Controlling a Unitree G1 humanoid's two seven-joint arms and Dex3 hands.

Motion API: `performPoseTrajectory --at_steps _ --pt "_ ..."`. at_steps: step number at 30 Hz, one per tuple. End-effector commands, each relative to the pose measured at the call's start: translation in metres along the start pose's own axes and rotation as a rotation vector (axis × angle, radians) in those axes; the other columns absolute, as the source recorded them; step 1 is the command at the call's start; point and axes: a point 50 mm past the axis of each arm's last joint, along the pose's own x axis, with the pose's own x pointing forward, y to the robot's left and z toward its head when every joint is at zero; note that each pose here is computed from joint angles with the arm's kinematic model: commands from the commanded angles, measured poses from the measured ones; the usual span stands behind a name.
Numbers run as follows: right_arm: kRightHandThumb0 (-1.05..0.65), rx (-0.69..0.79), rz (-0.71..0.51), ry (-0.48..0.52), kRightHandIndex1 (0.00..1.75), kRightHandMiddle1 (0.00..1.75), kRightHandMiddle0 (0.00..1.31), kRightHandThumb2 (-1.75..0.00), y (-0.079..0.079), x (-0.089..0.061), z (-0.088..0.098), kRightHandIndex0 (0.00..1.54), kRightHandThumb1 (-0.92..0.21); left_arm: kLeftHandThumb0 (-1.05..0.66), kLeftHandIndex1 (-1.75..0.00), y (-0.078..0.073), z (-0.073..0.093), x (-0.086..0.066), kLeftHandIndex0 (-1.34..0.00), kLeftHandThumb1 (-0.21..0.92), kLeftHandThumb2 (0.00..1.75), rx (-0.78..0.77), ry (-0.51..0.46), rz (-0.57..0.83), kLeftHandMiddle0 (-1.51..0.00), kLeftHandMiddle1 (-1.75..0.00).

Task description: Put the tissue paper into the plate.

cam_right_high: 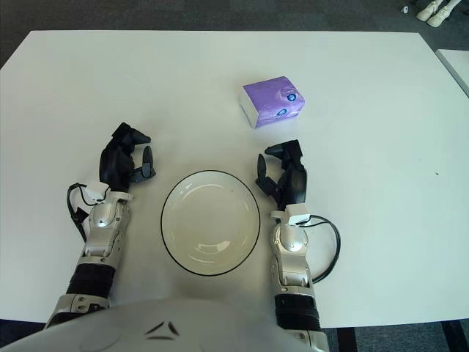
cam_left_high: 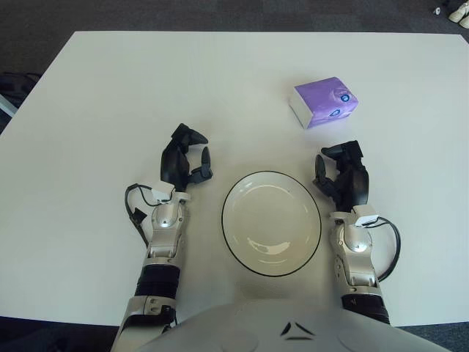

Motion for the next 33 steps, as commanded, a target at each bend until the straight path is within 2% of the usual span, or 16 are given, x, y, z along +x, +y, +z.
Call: performPoseTrajectory --at_steps 1,5,10,15,16,20,22,24,28,33 --pt "-0.38 -0.026 -0.022 0.108 1.38 1.75 0.33 -0.85 -0.007 -0.013 -0.017 0.55 -0.69 -0.45 -1.75 0.010 -0.036 -0.024 -0.55 0.39 1.24 0.032 0.188 0.020 -0.99 -1.75" --pt "-0.39 -0.036 -0.020 0.106 1.39 1.75 0.35 -0.88 -0.007 -0.012 -0.016 0.55 -0.66 -0.46 -1.75 0.010 -0.036 -0.024 -0.55 0.38 1.24 0.032 0.191 0.019 -1.00 -1.75" --pt "-0.41 -0.090 0.055 0.029 1.40 1.75 0.42 -1.00 -0.010 -0.006 -0.002 0.48 -0.57 -0.46 -1.75 0.009 -0.036 -0.024 -0.56 0.38 1.25 0.037 0.198 0.026 -0.99 -1.75" --pt "-0.38 -0.184 0.145 -0.019 1.37 1.75 0.31 -0.80 -0.015 -0.004 0.008 0.35 -0.72 -0.46 -1.75 0.008 -0.036 -0.024 -0.56 0.38 1.25 0.037 0.195 0.026 -0.99 -1.75" --pt "-0.37 -0.210 0.163 -0.026 1.35 1.75 0.28 -0.74 -0.016 -0.004 0.009 0.26 -0.77 -0.46 -1.75 0.008 -0.036 -0.024 -0.56 0.38 1.25 0.036 0.194 0.026 -0.99 -1.75" --pt "-0.36 -0.303 0.229 -0.058 1.28 1.75 0.23 -0.63 -0.021 -0.002 0.012 0.12 -0.84 -0.46 -1.75 0.007 -0.036 -0.023 -0.56 0.38 1.25 0.031 0.187 0.026 -0.98 -1.75" --pt "-0.56 -0.353 0.264 -0.069 1.10 1.54 0.10 -0.82 -0.025 -0.001 0.015 0.05 -0.73 -0.45 -1.75 0.006 -0.036 -0.023 -0.55 0.39 1.24 0.029 0.184 0.025 -0.98 -1.75" --pt "-0.66 -0.379 0.276 -0.067 1.00 1.45 0.05 -0.88 -0.028 -0.001 0.016 0.02 -0.68 -0.45 -1.75 0.006 -0.036 -0.023 -0.55 0.39 1.23 0.026 0.185 0.024 -0.98 -1.75" --pt "-0.81 -0.471 0.299 -0.104 0.74 1.23 0.01 -0.85 -0.034 0.002 0.021 0.00 -0.67 -0.45 -1.75 0.006 -0.037 -0.023 -0.54 0.40 1.23 0.021 0.186 0.023 -0.98 -1.75" --pt "-0.89 -0.565 0.308 -0.165 0.51 0.98 0.00 -0.76 -0.041 0.008 0.024 0.00 -0.72 -0.45 -1.75 0.005 -0.038 -0.023 -0.55 0.39 1.24 0.020 0.191 0.028 -0.99 -1.75"
